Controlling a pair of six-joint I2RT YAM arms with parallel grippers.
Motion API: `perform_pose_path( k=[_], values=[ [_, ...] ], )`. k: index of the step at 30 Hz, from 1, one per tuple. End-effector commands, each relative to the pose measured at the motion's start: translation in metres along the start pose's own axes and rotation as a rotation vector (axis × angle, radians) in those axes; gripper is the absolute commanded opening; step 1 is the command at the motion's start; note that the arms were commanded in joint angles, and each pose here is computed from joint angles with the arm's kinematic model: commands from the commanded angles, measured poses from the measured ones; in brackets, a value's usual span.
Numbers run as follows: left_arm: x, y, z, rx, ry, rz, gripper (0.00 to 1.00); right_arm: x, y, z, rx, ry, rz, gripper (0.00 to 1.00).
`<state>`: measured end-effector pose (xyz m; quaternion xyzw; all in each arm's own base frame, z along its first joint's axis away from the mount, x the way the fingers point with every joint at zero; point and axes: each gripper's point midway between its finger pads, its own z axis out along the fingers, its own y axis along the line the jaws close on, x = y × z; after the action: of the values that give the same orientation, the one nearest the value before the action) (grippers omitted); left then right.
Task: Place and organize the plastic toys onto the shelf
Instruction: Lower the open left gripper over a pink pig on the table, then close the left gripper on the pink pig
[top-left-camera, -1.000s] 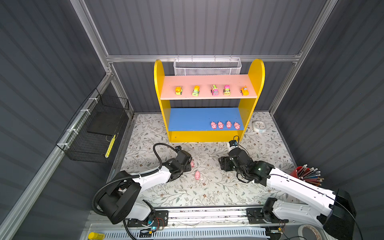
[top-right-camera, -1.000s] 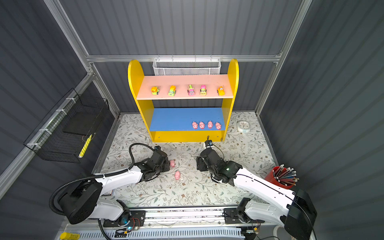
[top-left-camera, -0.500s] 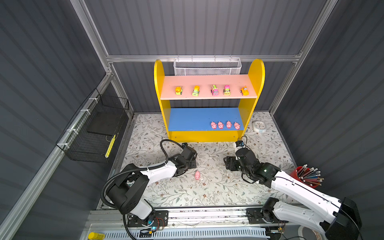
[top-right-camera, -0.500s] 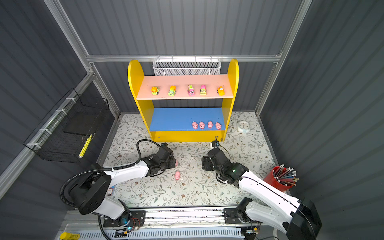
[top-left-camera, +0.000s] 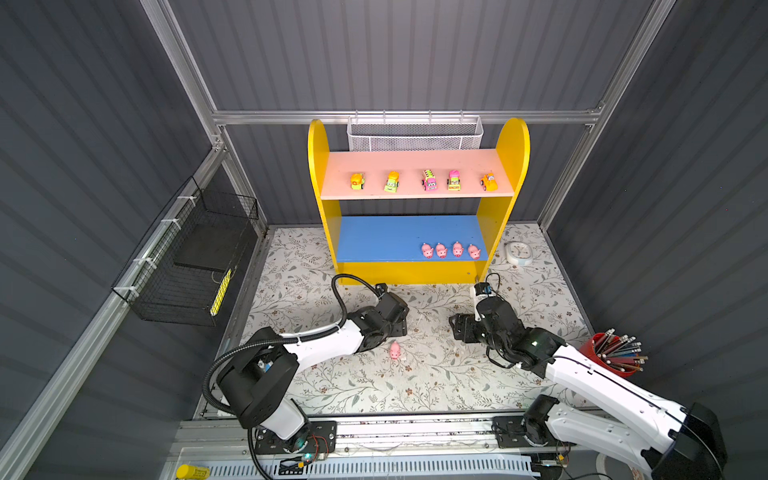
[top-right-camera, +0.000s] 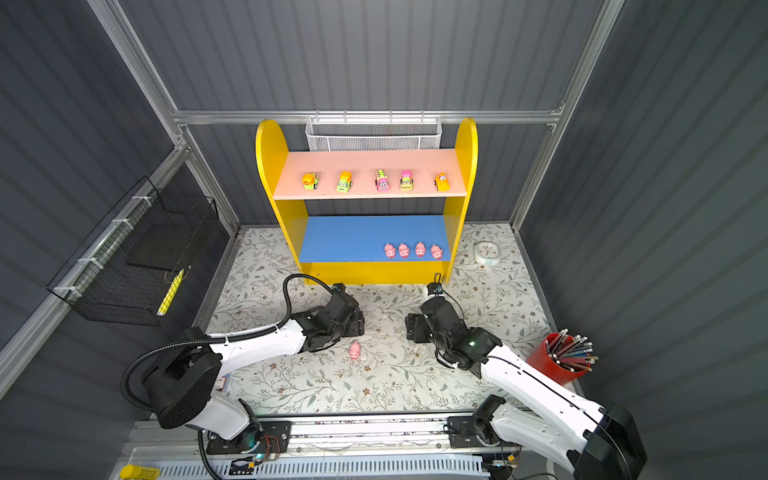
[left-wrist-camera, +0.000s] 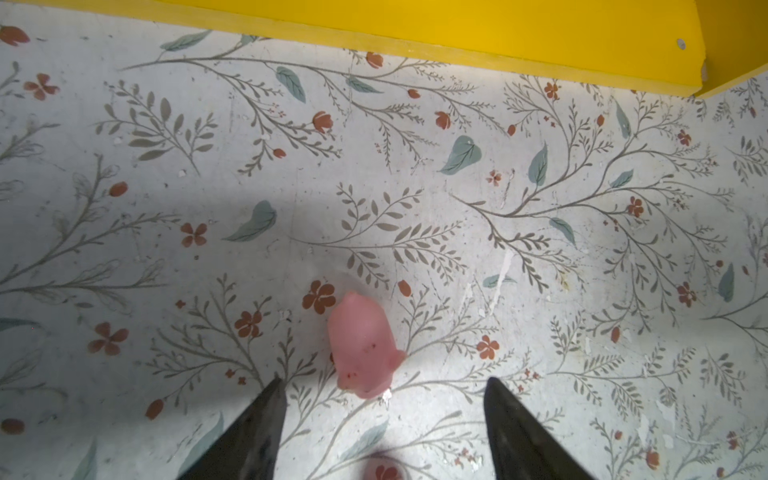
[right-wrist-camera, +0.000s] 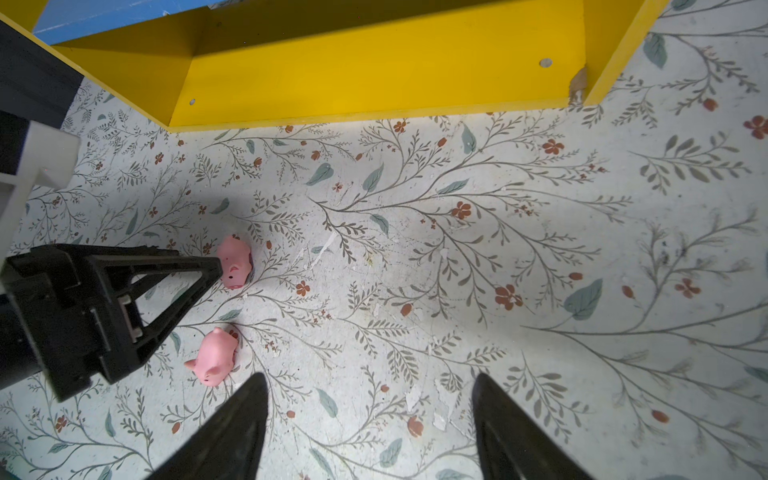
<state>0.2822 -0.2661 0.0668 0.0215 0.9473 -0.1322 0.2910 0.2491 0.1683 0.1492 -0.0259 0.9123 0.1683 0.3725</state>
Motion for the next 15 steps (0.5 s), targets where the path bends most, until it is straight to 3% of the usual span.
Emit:
perform_pose_path(
  k=[1, 7, 15],
  values=[
    [0.005, 0.007, 0.009, -0.069, 0.009, -0.011, 0.76, 0.0, -0.004, -0.005, 0.004, -0.011, -0.003, 0.78],
    [0.01, 0.018, 0.022, -0.125, -0.008, -0.032, 0.74, -0.003, -0.009, -0.014, 0.004, -0.04, 0.006, 0.79],
    [0.011, 0.022, 0.025, -0.127, -0.039, -0.053, 0.62, 0.006, -0.022, -0.016, 0.033, -0.013, 0.01, 0.79]
  ],
)
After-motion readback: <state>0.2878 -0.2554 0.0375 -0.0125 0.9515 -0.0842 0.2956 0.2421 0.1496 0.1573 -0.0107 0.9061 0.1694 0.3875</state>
